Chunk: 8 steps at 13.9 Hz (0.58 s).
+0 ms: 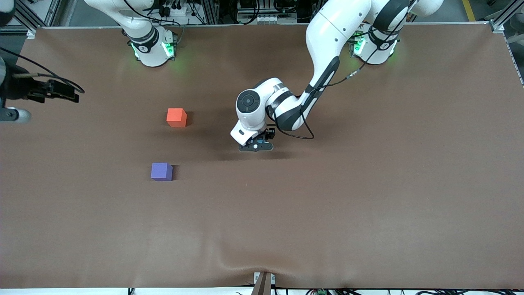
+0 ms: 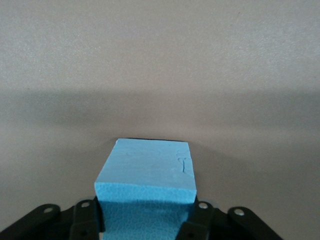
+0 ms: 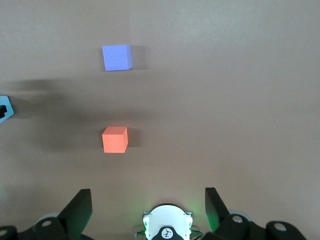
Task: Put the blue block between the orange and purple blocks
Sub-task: 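Carry the blue block with the left gripper toward the table middle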
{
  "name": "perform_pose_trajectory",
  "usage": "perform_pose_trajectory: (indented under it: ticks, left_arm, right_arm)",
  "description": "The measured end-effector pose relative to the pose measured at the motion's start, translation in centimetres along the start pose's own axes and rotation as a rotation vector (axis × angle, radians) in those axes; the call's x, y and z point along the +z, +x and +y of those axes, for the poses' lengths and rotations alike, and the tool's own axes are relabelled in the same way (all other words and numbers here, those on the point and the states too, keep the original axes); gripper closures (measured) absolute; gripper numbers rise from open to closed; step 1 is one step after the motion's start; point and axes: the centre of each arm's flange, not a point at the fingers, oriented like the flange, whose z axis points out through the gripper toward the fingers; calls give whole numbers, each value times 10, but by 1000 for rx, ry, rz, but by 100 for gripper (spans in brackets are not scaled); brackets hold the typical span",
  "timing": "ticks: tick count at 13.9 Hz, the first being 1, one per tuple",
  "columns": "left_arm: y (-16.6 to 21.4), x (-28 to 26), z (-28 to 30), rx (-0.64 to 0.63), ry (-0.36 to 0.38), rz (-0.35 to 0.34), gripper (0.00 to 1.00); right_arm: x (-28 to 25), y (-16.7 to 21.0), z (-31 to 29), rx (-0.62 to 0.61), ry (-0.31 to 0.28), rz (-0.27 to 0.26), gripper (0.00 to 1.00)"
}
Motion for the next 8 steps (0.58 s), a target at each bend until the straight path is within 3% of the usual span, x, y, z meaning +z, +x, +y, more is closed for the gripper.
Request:
perform_pose_trajectory:
  ticks: [4, 8]
  left_arm:
    - [10, -26, 2, -61, -25, 38, 1]
    - [64, -144, -44, -157, -77, 169, 0]
  right_arm:
    - [49, 38, 0, -3, 4, -98, 0]
    - [75, 49, -51, -44, 56, -138, 0]
